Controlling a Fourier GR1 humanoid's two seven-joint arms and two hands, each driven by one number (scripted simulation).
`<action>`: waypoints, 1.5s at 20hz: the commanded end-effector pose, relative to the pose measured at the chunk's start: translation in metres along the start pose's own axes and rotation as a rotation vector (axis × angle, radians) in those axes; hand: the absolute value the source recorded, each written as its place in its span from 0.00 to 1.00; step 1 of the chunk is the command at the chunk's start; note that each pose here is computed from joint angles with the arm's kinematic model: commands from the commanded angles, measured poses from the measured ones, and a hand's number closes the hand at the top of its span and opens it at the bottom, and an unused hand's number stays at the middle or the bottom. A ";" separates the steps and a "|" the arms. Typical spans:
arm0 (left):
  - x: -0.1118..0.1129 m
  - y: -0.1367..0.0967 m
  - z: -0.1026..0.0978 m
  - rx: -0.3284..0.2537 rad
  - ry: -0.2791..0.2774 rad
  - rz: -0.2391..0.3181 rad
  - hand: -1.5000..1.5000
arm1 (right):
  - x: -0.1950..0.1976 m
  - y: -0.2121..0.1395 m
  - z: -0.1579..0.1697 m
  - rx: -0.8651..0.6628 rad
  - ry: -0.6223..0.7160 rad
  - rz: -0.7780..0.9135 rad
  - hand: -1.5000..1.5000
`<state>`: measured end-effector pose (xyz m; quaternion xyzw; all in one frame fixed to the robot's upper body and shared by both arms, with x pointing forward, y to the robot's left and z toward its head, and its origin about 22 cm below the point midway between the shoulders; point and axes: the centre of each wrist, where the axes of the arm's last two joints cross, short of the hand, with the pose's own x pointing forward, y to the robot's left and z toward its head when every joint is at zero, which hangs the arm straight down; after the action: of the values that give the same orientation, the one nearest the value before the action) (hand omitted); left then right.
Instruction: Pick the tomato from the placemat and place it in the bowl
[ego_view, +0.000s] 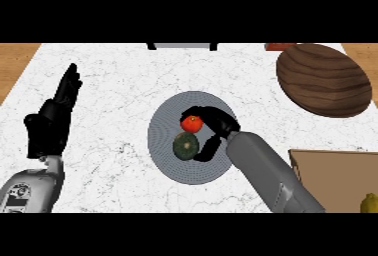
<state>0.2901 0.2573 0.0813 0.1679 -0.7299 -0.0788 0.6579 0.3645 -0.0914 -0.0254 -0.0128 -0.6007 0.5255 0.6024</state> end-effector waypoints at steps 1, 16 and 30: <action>-0.009 0.012 0.004 -0.006 -0.003 -0.011 0.50 | 0.006 0.022 0.003 0.017 -0.031 -0.034 1.00; 0.020 -0.018 -0.020 -0.103 -0.060 0.009 0.50 | 0.096 -0.061 -0.040 -0.576 0.546 0.018 1.00; 0.007 -0.001 -0.008 0.019 0.003 -0.005 0.50 | 0.142 -0.104 -0.045 -1.101 0.562 0.014 1.00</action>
<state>0.2955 0.2551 0.0786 0.1650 -0.7307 -0.0827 0.6573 0.4127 -0.0091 0.1192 -0.4287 -0.6092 0.1752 0.6438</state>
